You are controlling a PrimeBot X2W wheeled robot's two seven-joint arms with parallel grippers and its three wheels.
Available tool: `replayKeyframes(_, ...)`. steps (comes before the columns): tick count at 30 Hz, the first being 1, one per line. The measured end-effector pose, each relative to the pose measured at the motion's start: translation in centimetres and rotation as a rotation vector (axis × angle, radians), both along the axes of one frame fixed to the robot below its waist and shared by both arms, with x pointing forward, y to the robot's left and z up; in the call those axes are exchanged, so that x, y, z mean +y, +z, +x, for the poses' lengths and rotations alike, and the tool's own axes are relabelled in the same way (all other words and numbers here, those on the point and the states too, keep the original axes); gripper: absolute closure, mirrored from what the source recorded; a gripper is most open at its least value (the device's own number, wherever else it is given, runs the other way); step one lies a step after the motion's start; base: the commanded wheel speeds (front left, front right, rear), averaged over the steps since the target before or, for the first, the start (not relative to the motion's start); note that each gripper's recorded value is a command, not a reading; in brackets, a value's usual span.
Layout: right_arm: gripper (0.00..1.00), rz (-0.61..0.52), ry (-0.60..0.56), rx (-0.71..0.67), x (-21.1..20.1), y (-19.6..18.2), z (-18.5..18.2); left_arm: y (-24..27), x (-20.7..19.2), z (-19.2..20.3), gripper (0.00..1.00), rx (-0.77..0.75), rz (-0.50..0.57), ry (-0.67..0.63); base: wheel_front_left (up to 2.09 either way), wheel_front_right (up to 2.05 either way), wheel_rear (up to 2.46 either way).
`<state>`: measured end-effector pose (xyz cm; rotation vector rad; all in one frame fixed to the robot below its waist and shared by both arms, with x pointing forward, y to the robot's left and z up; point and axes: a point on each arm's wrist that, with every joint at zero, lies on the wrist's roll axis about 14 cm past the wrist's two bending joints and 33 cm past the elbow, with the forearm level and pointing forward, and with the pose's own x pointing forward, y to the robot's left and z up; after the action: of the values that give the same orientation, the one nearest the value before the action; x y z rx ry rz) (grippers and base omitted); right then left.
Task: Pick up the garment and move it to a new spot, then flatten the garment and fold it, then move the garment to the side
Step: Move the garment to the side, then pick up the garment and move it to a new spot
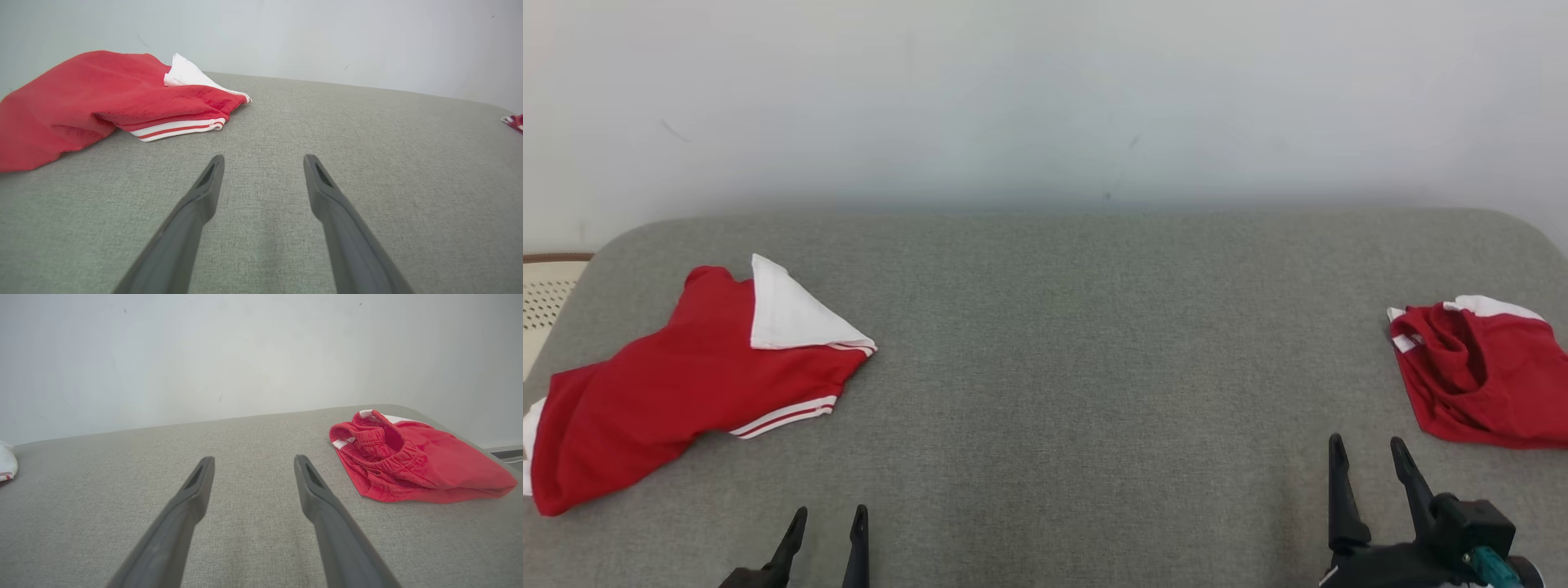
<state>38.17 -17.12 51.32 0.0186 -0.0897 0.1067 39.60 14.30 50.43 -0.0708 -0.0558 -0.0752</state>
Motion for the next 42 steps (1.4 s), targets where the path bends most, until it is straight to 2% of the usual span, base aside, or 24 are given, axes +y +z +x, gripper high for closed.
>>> replayKeyframes(9,0.00,-0.004,0.030,-0.001,1.3,-0.2,-1.4,0.2,1.8,-1.9,0.00,-0.010,0.010,0.049,0.00,0.00,0.00)
replayKeyframes(21,0.00,0.002,0.079,0.004,3.0,-0.4,-1.5,0.4,2.9,-2.5,0.00,-0.016,0.001,0.089,0.00,0.00,0.00)
replayKeyframes(32,0.00,0.008,0.264,0.018,9.2,-0.8,-0.2,-0.1,7.8,-4.1,0.00,-0.001,-0.007,0.237,0.00,0.00,0.00)
replayKeyframes(42,0.00,0.026,0.484,0.046,17.0,-1.5,0.8,-1.3,13.9,-8.6,0.00,0.035,-0.034,0.428,0.00,0.00,0.00)
